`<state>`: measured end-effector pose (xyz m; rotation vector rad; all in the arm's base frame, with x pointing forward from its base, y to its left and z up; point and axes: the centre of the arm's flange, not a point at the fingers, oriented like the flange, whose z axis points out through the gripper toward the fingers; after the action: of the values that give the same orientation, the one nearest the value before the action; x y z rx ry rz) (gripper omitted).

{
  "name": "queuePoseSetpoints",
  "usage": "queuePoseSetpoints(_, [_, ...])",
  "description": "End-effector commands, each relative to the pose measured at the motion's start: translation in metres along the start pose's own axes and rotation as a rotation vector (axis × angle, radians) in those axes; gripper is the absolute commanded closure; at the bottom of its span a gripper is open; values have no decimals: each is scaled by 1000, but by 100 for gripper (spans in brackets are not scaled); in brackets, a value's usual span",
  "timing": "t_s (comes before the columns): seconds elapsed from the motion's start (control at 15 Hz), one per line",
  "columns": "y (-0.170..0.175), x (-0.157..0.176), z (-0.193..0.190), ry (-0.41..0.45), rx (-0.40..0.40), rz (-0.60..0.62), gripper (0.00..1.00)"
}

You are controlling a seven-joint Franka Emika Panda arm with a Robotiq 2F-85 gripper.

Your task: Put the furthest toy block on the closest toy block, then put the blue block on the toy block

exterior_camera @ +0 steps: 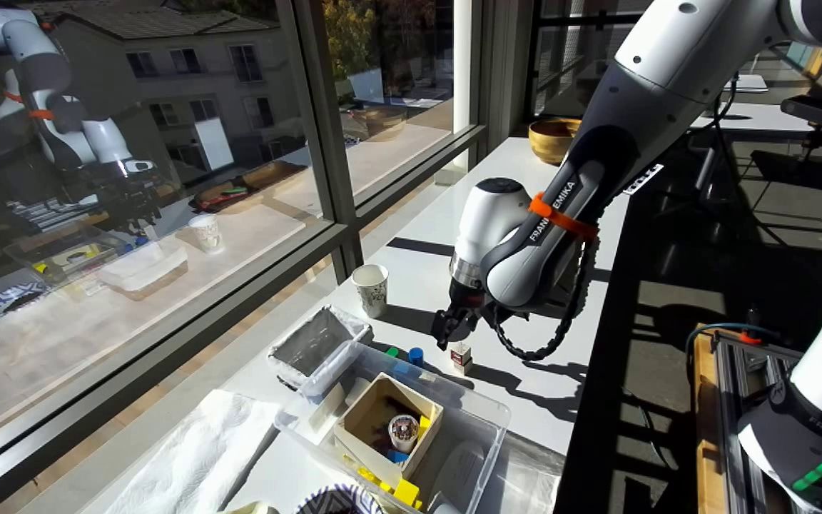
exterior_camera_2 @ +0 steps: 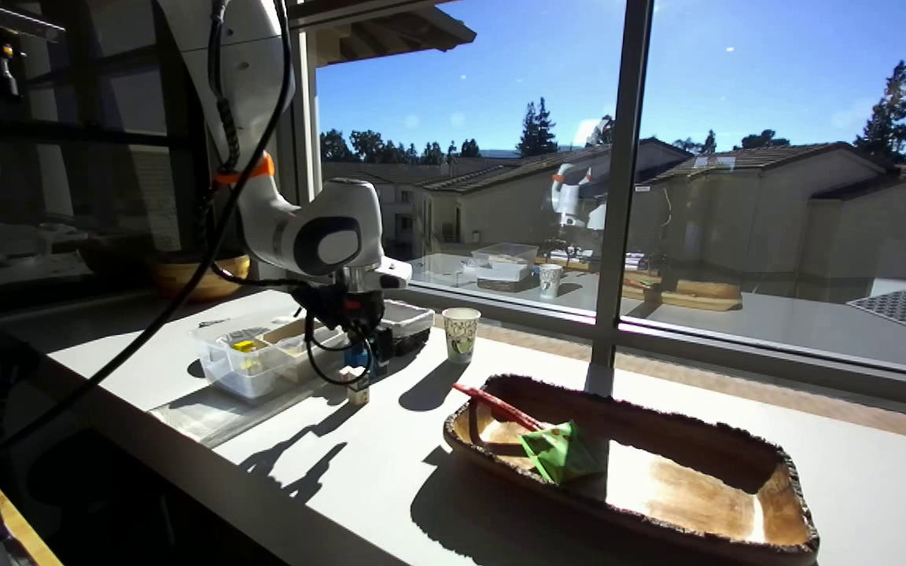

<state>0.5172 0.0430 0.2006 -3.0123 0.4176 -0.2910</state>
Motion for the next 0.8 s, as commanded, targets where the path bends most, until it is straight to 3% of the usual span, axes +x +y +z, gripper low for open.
queuePoseSetpoints(0.0, [-10,-9,-17,21,16,-9,0])
queuePoseSetpoints(0.73, [-48,-3,-55,-23,55,-65,0])
